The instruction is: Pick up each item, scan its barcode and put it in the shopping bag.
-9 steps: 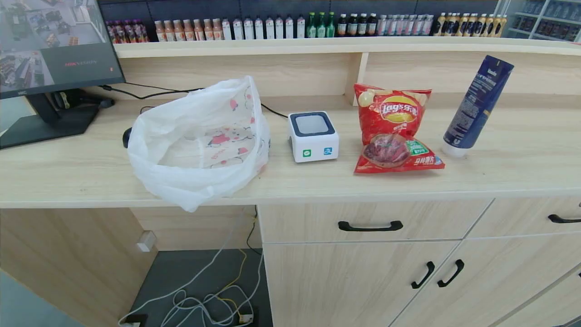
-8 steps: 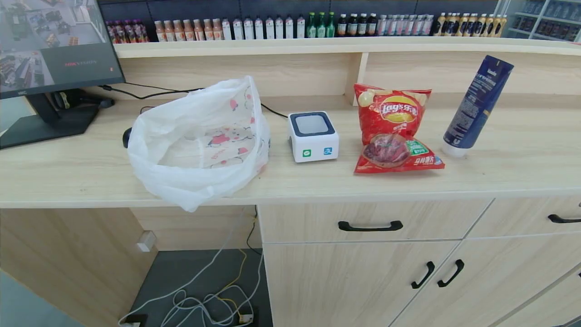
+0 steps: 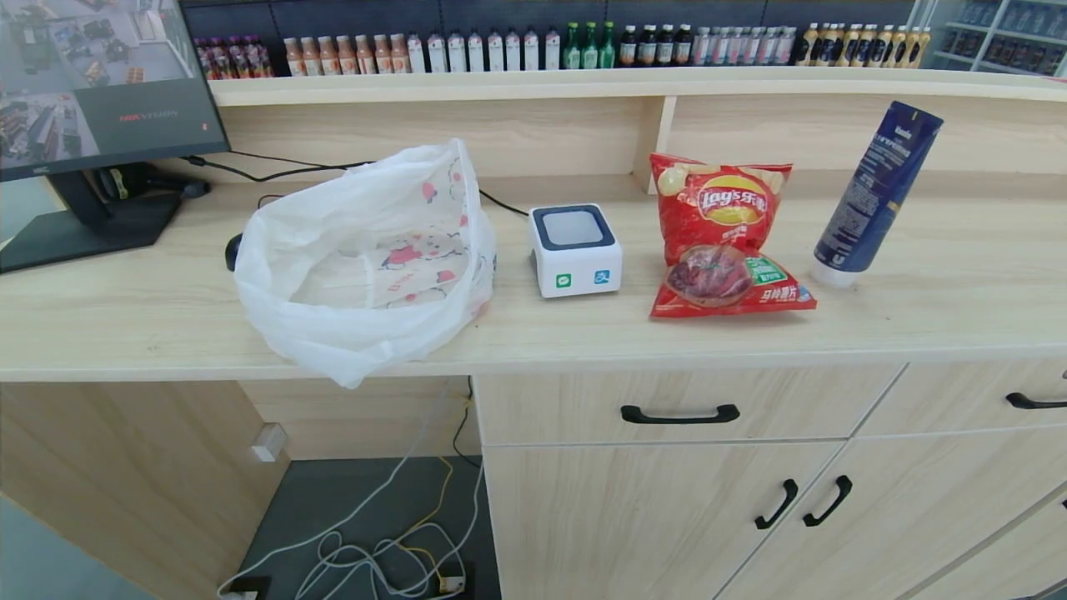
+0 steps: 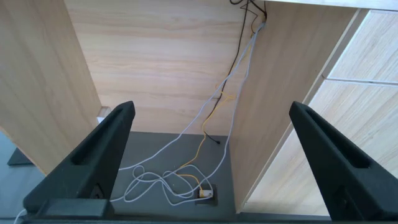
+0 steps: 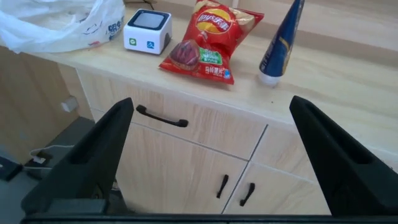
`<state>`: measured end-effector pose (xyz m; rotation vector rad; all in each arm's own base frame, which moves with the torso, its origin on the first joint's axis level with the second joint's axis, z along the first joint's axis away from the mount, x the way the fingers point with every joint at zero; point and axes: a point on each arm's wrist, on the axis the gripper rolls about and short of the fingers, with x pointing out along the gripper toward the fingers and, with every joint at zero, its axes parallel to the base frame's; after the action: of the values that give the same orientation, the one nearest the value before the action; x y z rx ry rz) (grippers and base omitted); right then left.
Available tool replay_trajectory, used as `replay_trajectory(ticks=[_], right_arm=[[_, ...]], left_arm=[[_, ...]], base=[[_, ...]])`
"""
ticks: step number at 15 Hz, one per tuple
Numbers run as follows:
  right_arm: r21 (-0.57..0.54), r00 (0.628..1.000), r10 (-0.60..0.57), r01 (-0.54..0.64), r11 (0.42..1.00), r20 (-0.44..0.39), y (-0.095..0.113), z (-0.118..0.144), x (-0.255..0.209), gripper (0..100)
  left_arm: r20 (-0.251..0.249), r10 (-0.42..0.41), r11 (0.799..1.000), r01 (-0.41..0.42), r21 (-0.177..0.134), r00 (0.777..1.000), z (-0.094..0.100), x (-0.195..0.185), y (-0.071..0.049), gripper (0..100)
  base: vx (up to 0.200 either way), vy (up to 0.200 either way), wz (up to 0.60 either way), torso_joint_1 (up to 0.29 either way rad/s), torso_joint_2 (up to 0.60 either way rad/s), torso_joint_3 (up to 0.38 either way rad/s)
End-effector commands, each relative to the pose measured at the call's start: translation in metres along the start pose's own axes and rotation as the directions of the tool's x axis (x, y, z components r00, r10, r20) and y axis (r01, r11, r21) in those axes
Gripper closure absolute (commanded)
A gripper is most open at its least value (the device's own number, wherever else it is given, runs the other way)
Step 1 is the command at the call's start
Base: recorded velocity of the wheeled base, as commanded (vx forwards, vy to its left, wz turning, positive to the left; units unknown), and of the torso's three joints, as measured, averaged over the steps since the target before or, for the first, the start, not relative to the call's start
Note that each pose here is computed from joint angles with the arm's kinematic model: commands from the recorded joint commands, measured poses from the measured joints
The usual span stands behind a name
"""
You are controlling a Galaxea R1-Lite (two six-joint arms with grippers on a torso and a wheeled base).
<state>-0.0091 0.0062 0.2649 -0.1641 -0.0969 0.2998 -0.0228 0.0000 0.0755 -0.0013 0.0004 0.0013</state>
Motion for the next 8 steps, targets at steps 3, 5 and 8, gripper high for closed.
replay_trajectory(ticks=[3, 5, 8], right_arm=[[0.068, 0.974, 0.167, -0.158, 0.985, -0.156, -0.018, 0.005, 0.091, 0], [0.082, 0.96, 0.221, -0.209, 0.974, -0.172, -0.016, -0.001, 0.121, 0], [0.112, 0.923, 0.291, -0.271, 0.956, -0.25, -0.007, -0.015, 0.156, 0]], left_arm=[[0.0, 0.0, 1.0, 0.0, 0.0, 1.0, 0.0, 0.0, 0.0, 0], [0.0, 0.0, 1.0, 0.0, 0.0, 1.0, 0.0, 0.0, 0.0, 0], [0.0, 0.0, 1.0, 0.0, 0.0, 1.0, 0.0, 0.0, 0.0, 0]], base=[[0.0, 0.0, 0.0, 0.0, 0.0, 0.0], [0.0, 0.0, 0.0, 0.0, 0.0, 0.0], [0.0, 0.0, 0.0, 0.0, 0.0, 0.0]])
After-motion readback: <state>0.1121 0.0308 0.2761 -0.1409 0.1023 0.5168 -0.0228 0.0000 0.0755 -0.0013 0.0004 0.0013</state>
